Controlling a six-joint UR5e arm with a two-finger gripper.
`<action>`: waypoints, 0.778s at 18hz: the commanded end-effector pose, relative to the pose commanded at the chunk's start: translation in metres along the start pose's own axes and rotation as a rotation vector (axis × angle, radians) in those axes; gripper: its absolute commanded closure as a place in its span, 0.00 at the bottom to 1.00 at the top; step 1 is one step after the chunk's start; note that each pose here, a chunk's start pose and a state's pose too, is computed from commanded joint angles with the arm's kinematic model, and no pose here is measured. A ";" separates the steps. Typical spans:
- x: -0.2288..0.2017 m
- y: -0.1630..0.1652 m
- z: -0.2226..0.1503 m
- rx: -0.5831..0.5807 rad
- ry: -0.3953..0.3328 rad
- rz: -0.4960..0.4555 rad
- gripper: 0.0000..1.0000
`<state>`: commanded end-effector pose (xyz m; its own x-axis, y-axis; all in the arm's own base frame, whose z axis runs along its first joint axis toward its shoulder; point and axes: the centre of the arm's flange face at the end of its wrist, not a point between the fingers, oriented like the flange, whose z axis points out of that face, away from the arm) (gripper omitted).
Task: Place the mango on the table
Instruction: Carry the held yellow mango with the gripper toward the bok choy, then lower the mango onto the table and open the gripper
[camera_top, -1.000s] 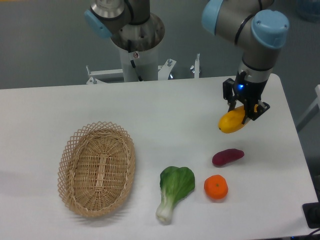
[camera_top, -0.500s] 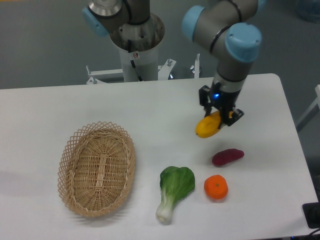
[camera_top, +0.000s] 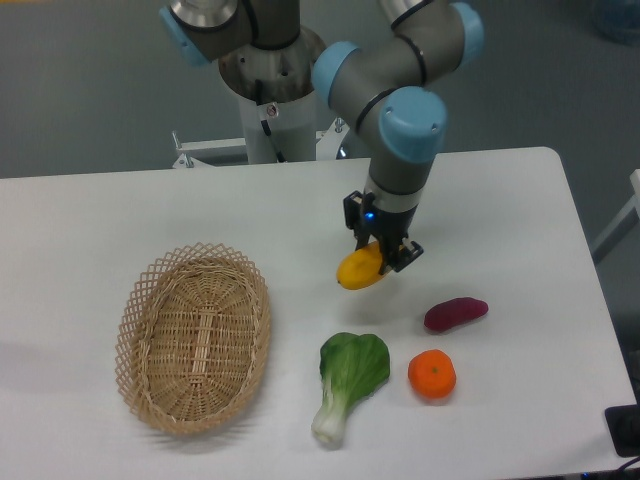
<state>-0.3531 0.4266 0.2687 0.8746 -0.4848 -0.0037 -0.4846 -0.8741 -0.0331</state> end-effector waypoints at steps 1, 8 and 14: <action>0.003 -0.005 0.005 -0.016 0.007 0.009 0.58; 0.002 -0.011 0.008 -0.018 0.009 0.023 0.14; -0.004 -0.013 0.002 -0.007 -0.039 0.004 0.00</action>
<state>-0.3504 0.4397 0.2670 0.8723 -0.4871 -0.0426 -0.4883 -0.8723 -0.0264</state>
